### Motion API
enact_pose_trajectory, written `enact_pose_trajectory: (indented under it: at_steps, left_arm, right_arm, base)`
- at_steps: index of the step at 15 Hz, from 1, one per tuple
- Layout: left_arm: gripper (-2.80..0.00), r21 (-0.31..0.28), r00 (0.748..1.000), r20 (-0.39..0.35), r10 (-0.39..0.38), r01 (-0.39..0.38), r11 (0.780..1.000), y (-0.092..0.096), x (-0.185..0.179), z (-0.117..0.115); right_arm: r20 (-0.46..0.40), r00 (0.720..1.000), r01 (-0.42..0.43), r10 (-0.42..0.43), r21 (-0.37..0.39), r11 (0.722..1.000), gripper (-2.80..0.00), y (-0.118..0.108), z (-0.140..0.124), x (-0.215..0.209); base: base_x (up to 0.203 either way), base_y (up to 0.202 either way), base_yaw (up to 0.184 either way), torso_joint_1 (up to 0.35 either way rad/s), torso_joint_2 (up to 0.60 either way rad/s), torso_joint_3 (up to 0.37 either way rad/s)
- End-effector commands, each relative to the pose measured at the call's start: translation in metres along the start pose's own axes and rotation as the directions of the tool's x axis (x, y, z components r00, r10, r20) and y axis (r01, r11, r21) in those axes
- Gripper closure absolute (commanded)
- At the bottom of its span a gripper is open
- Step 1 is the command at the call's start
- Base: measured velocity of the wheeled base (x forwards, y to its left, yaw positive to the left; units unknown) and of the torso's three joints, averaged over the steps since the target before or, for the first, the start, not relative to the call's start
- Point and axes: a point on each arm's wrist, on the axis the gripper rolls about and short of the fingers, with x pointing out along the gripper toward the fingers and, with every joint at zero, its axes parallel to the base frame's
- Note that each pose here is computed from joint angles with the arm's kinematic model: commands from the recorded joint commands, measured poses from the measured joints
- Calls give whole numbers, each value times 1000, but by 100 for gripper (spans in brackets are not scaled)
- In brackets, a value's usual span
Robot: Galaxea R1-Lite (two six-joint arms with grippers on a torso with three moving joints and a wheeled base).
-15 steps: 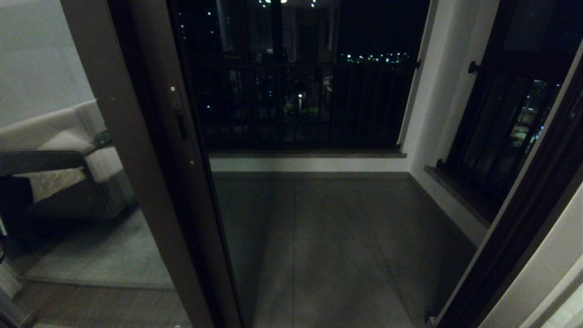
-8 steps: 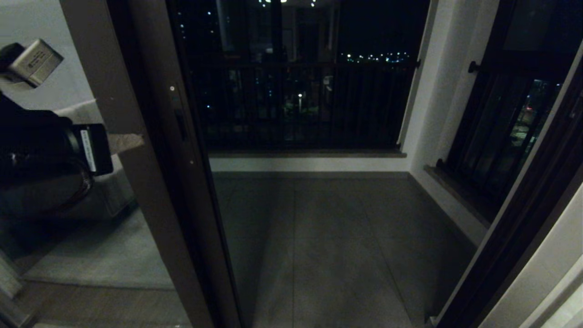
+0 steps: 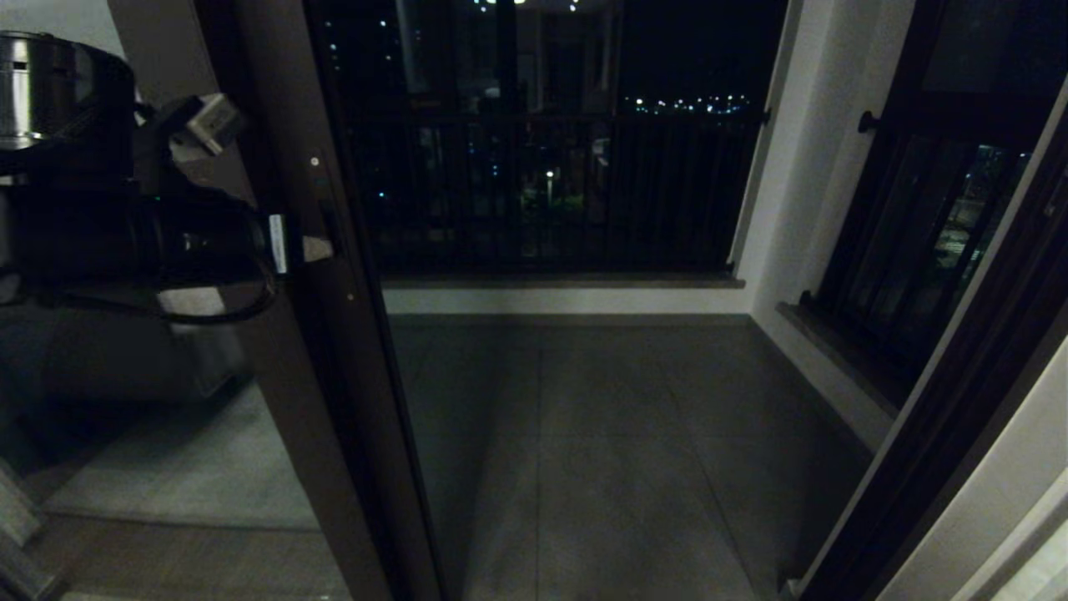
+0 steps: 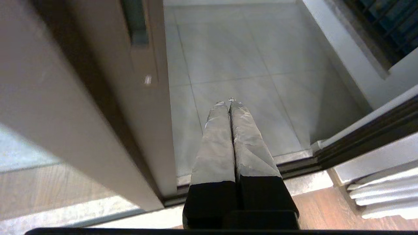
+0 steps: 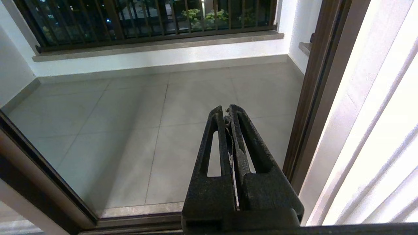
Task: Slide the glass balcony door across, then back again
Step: Close the slid door
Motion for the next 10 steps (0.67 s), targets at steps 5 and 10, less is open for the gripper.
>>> enact_pose_trajectory:
  at_steps: [5, 10]
  left_arm:
    - [-280, 10, 999, -27, 29, -28, 1000, 0, 57, 8]
    - [-280, 24, 999, -40, 31, -30, 999, 3, 82, 7]
  right_arm:
    - [-1, 1000, 0, 0, 0, 1000, 0, 0, 0, 0]
    - [-1, 1000, 0, 0, 0, 1000, 0, 0, 0, 0]
  base:
    - [0, 0, 0, 0, 0, 0]
    - [0, 0, 0, 0, 0, 0]
